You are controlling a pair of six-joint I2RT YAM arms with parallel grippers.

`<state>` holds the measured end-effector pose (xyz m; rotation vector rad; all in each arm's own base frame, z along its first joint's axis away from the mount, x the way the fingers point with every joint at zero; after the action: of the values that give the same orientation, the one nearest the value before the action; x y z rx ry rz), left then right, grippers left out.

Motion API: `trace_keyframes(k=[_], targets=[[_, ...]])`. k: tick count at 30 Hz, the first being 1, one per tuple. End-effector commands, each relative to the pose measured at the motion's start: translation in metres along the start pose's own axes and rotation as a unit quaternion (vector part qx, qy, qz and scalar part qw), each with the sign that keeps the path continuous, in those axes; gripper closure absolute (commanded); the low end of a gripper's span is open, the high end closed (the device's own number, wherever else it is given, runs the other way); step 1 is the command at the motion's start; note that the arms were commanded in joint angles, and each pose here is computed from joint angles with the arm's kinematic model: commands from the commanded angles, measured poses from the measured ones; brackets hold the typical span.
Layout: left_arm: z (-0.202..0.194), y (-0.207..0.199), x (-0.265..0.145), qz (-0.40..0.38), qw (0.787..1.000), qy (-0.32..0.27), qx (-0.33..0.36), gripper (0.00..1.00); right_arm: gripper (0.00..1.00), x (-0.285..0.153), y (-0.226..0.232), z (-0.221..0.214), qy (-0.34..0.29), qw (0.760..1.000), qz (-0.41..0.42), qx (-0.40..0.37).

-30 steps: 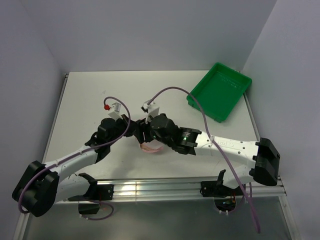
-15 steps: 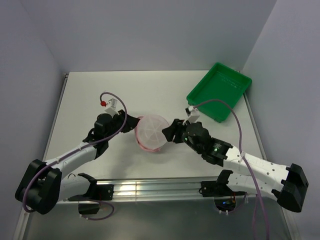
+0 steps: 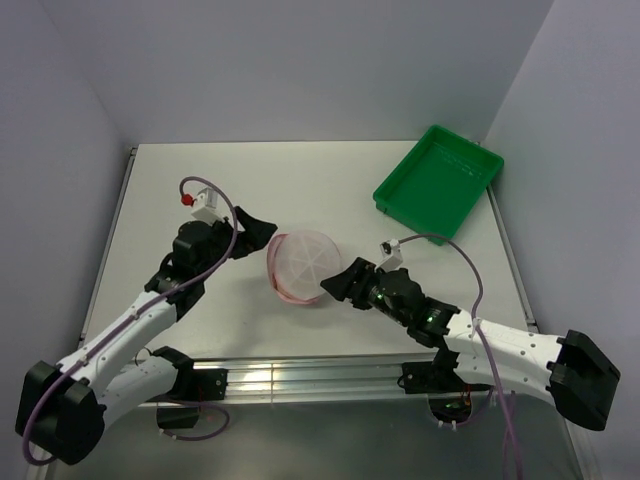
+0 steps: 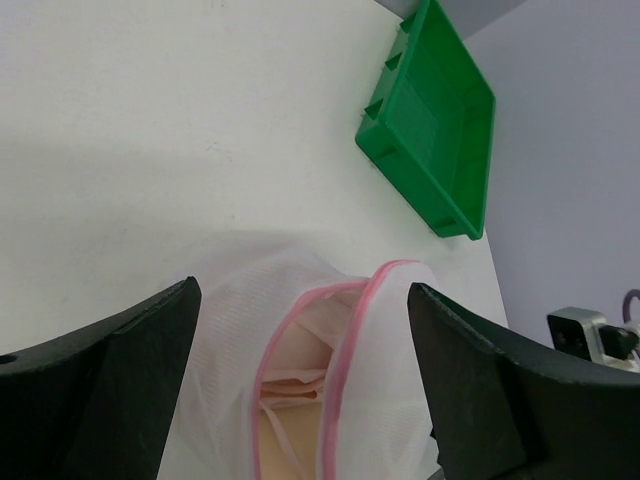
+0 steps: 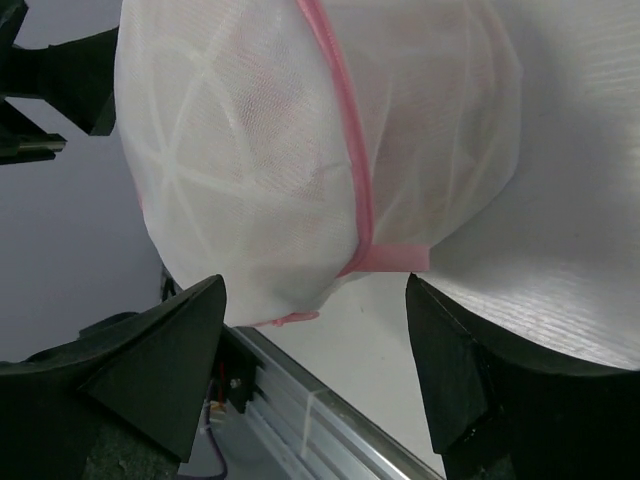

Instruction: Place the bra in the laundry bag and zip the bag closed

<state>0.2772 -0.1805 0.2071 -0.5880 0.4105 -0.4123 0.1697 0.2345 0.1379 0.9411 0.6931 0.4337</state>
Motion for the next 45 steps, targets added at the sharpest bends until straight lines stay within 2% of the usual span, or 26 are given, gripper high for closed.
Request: trace_keyframes(k=[1,3,7,9,12,15,16,21,22,26,28,32,36,40,42,45], targets=[[0.009,-0.003,-0.018,0.005,1.0,-0.011,0.007,0.1,0.2,0.004,0.031,0.001,0.008,0.997,0.071,0.038],[-0.01,0.007,-0.026,0.016,1.0,0.014,-0.001,0.11,0.22,0.008,0.036,-0.001,0.014,0.995,0.083,0.048],[-0.036,0.006,-0.051,-0.01,0.998,0.053,-0.036,0.21,0.35,0.014,0.043,-0.001,0.016,0.994,0.092,0.056],[-0.052,0.007,-0.061,-0.011,0.995,0.082,-0.053,0.26,0.38,0.018,0.045,0.002,0.01,0.995,0.086,0.056],[-0.064,0.001,-0.08,-0.014,0.992,0.104,-0.063,0.27,0.44,0.026,0.047,0.008,-0.001,0.995,0.075,0.059],[-0.076,-0.005,-0.092,-0.016,0.988,0.128,-0.082,0.27,0.56,0.033,0.049,0.013,-0.012,0.995,0.067,0.067],[-0.076,-0.01,-0.096,-0.027,0.988,0.127,-0.089,0.28,0.63,0.037,0.049,0.015,-0.014,0.995,0.066,0.069],[-0.092,-0.043,-0.102,-0.082,0.975,0.155,-0.138,0.3,0.72,0.043,0.055,0.023,-0.034,0.994,0.068,0.084],[-0.09,-0.051,-0.102,-0.096,0.974,0.149,-0.142,0.3,0.77,0.044,0.055,0.025,-0.037,0.993,0.067,0.087],[-0.099,-0.081,-0.098,-0.135,0.966,0.154,-0.158,0.31,0.86,0.048,0.059,0.032,-0.051,0.992,0.071,0.092],[-0.108,-0.091,-0.091,-0.144,0.963,0.165,-0.159,0.33,0.88,0.049,0.06,0.034,-0.058,0.992,0.07,0.091],[-0.113,-0.106,-0.073,-0.152,0.966,0.14,-0.157,0.34,0.91,0.05,0.053,0.031,-0.056,0.992,0.065,0.091],[-0.119,-0.106,-0.055,-0.146,0.967,0.119,-0.17,0.45,0.93,0.05,0.047,0.031,-0.061,0.993,0.062,0.086],[-0.112,-0.111,-0.044,-0.15,0.97,0.08,-0.173,0.51,0.95,0.048,0.044,0.03,-0.063,0.993,0.068,0.078],[-0.115,-0.112,-0.039,-0.148,0.971,0.076,-0.173,0.58,0.96,0.047,0.043,0.029,-0.063,0.993,0.07,0.076],[-0.119,-0.113,-0.034,-0.144,0.971,0.077,-0.175,0.6,0.97,0.046,0.041,0.028,-0.062,0.993,0.07,0.073]])
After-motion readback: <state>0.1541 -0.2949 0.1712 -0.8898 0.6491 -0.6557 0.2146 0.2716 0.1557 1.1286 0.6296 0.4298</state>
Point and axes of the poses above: each gripper's point midway between its finger pads, its own x axis out along the fingers, its own y axis along the line the jaws close on, z = x × y, the point moved 3 cm from there along -x, back along the fingers, and after that the axes turned 7 degrees about x, right-handed, at the moved point
